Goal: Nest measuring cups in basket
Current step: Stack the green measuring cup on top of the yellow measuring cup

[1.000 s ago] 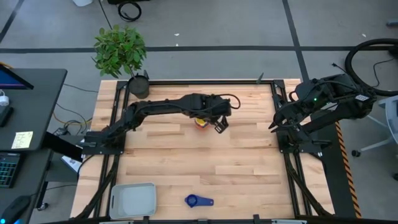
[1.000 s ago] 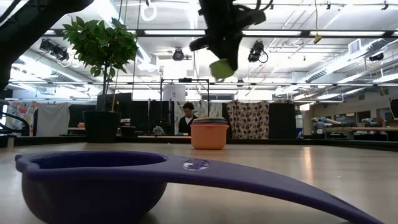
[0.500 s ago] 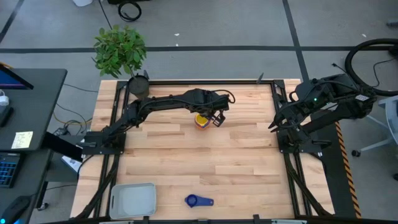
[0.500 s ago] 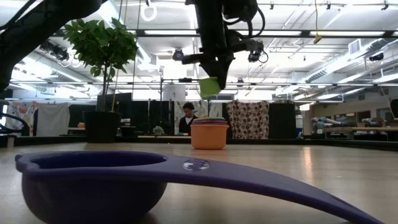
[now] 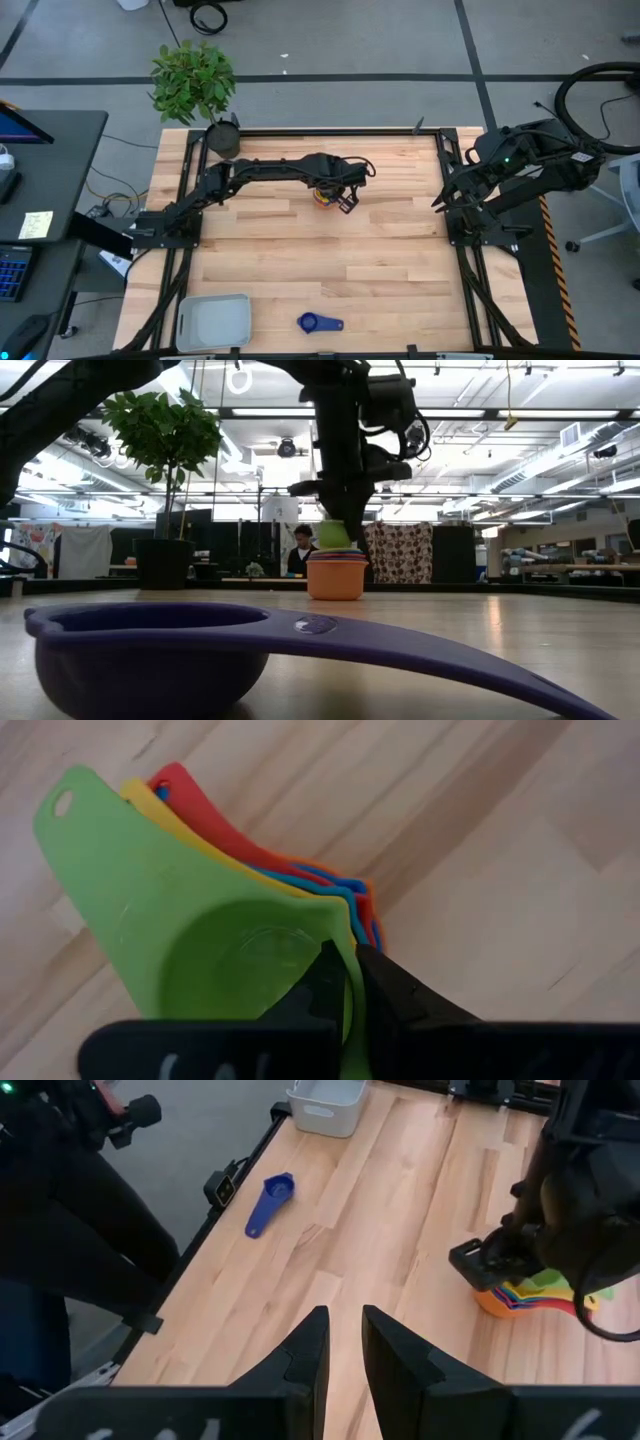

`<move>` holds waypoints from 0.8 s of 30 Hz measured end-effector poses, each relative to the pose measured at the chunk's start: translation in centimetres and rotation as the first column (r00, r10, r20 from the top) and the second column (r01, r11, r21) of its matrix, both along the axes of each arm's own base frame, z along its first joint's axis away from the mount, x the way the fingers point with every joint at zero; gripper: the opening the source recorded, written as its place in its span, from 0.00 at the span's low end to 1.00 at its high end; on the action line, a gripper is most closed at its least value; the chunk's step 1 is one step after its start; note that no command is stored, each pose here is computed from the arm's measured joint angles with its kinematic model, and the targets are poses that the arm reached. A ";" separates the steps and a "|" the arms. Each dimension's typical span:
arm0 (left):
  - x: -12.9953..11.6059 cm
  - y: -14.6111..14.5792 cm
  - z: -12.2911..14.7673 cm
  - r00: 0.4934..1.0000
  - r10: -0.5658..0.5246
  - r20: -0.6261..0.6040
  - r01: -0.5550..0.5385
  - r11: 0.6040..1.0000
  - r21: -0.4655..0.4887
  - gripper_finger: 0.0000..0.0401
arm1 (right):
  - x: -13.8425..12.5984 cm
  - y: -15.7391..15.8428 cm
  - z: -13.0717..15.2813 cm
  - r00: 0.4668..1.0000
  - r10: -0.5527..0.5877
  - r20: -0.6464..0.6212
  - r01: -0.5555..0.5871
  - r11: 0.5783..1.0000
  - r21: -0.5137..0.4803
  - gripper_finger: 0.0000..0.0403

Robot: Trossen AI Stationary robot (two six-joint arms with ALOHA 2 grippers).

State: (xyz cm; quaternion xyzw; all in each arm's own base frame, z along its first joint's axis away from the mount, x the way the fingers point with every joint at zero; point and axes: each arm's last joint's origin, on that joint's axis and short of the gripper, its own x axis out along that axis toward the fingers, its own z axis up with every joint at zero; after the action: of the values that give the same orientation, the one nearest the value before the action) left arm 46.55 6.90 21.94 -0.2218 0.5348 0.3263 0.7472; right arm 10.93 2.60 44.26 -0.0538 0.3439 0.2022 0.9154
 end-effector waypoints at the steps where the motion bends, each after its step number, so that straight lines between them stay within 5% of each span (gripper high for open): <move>1: 0.0 0.0 -0.2 1.000 -0.009 -0.001 0.009 1.000 -0.002 0.05 | 0.0 0.0 0.0 1.000 0.000 -0.001 0.000 1.000 0.000 0.17; 14: 0.3 0.0 -1.9 0.996 -0.083 0.034 0.084 0.996 -0.032 0.05 | 0.0 0.0 0.0 1.000 0.000 -0.001 0.000 1.000 0.000 0.17; 24: 0.3 0.0 -2.2 0.993 -0.117 0.018 0.118 0.993 -0.031 0.21 | 0.0 0.0 0.0 1.000 -0.003 0.000 0.003 1.000 -0.002 0.17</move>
State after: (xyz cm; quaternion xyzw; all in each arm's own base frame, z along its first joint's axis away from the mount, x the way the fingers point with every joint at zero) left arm 46.83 6.86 19.78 -0.2044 0.5461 0.2714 0.7657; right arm 10.94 2.60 44.25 -0.0544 0.3443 0.2007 0.9155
